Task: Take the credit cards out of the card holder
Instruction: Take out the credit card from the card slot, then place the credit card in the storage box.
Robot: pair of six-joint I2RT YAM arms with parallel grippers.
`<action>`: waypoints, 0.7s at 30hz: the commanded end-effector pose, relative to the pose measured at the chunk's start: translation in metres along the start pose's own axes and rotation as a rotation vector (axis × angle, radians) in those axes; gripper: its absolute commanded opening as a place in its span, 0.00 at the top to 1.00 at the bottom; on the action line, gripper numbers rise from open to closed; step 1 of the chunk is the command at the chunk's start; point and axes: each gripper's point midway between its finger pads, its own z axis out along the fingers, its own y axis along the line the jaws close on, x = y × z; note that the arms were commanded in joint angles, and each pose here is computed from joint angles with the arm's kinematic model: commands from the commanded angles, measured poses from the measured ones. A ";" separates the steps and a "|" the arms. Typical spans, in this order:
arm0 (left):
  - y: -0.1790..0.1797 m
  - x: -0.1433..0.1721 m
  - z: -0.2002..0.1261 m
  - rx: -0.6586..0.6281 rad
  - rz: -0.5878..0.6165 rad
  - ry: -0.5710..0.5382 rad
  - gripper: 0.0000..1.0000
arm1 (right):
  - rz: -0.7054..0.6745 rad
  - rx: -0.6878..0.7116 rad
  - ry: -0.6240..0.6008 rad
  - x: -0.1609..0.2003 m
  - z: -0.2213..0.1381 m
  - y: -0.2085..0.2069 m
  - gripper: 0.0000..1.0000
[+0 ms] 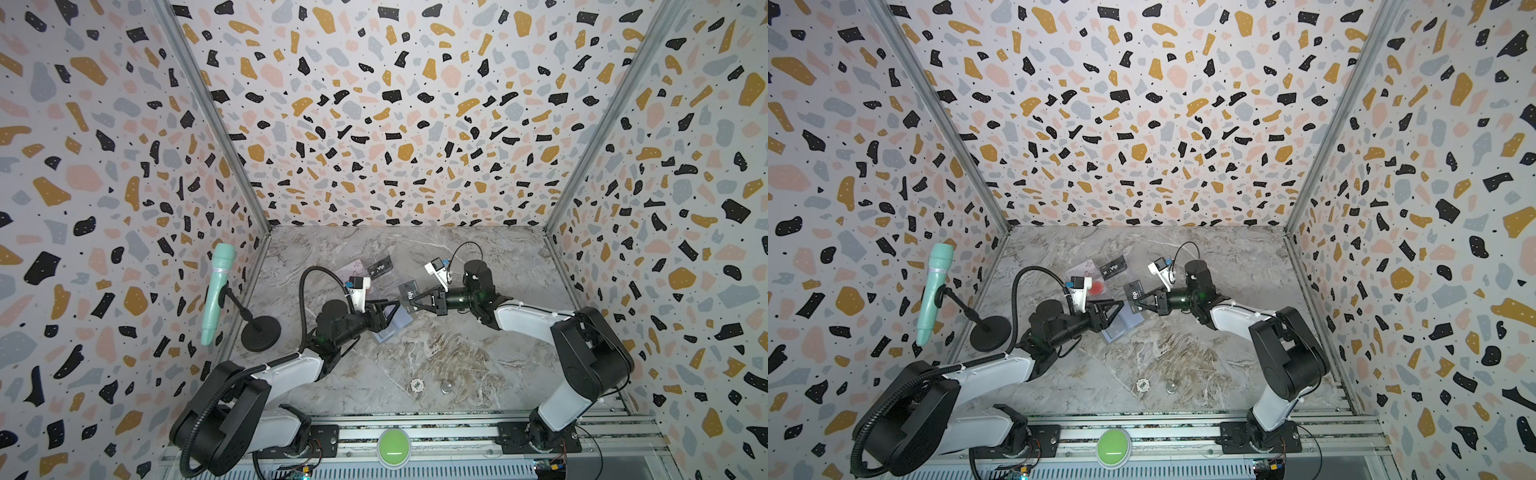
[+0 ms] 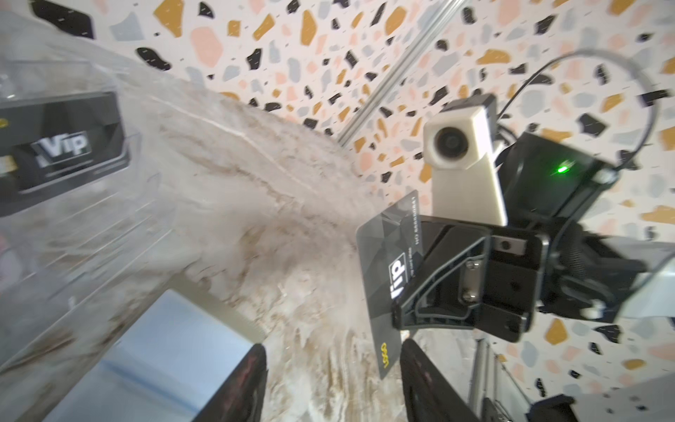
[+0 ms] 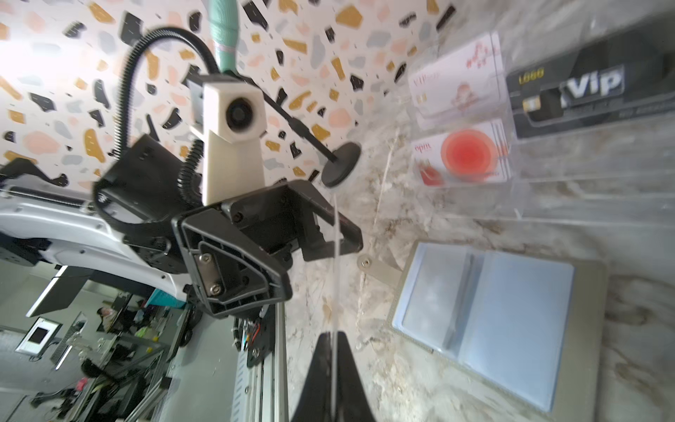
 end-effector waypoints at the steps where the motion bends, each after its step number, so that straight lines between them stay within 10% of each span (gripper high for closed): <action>1: -0.062 -0.026 -0.013 0.302 -0.002 -0.079 0.39 | -0.141 -0.156 -0.132 -0.037 -0.022 0.051 1.00; 21: -0.095 -0.040 -0.025 0.561 -0.107 -0.140 0.63 | -0.153 -0.289 -0.091 -0.029 -0.003 0.078 1.00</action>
